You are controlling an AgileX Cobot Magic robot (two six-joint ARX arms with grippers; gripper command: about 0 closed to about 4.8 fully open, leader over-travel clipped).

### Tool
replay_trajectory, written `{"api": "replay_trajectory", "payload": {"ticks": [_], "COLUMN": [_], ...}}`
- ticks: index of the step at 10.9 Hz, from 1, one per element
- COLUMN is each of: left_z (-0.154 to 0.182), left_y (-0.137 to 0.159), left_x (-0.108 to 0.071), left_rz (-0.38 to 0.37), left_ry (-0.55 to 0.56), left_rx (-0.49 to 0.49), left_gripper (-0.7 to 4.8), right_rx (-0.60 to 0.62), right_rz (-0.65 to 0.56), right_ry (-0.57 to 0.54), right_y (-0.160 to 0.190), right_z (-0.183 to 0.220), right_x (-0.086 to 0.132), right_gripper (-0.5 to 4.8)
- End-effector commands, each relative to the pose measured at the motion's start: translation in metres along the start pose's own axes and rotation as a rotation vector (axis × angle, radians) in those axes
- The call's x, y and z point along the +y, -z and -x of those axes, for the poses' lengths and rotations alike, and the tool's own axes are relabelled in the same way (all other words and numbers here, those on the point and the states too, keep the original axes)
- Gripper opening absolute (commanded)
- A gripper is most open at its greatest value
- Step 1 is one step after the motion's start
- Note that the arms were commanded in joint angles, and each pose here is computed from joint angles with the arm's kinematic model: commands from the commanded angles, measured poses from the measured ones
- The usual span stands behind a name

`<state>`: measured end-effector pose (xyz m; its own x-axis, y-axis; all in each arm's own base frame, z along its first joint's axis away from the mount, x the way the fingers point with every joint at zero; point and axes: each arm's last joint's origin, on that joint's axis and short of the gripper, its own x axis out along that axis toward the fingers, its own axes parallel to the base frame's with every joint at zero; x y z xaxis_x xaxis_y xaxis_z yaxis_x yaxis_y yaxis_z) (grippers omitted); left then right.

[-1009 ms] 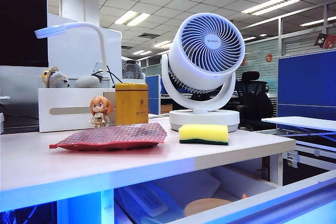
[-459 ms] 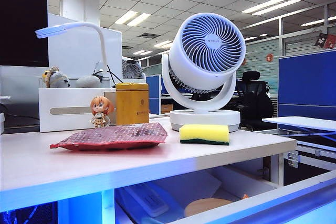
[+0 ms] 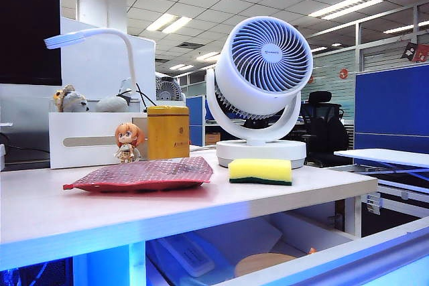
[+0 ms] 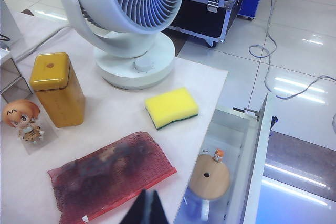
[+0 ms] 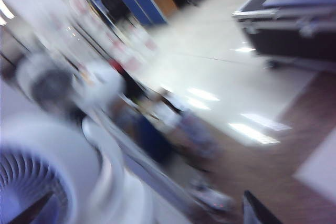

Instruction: Open the drawer, place the cleaning sponge inside, then close the drawer.

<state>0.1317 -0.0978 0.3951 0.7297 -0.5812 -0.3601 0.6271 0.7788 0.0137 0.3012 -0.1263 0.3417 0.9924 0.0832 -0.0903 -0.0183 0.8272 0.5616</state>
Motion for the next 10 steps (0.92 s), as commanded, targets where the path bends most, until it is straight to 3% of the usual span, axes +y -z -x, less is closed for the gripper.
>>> {"api": "replay_trajectory", "payload": {"ticks": [1, 3, 4, 8, 9, 10], "left_z": [0.001, 0.001, 0.001, 0.001, 0.001, 0.001], "left_y": [-0.002, -0.002, -0.002, -0.003, -0.004, -0.005], "left_x": [0.0, 0.0, 0.0, 0.0, 0.0, 0.0], "left_rz": [-0.001, -0.001, -0.001, -0.001, -0.001, -0.002], "left_ry": [0.001, 0.001, 0.001, 0.001, 0.001, 0.0], "left_rx": [-0.013, -0.014, -0.014, -0.02, -0.03, -0.042], "left_gripper": [-0.05, -0.05, -0.05, -0.05, -0.05, -0.05], "right_rx": [0.055, 0.175, 0.244, 0.388, 0.398, 0.416], "right_rz": [0.205, 0.178, 0.122, 0.06, 0.055, 0.165], "right_ry": [-0.098, -0.316, -0.356, -0.457, -0.444, -0.443], "right_y": [0.013, 0.037, 0.05, 0.069, 0.071, 0.076], "right_z": [0.0, -0.006, -0.008, -0.008, -0.008, -0.007], "right_x": [0.062, 0.103, 0.118, 0.136, 0.135, 0.135], "right_gripper": [4.79, 4.79, 4.79, 4.79, 1.18, -0.15]}}
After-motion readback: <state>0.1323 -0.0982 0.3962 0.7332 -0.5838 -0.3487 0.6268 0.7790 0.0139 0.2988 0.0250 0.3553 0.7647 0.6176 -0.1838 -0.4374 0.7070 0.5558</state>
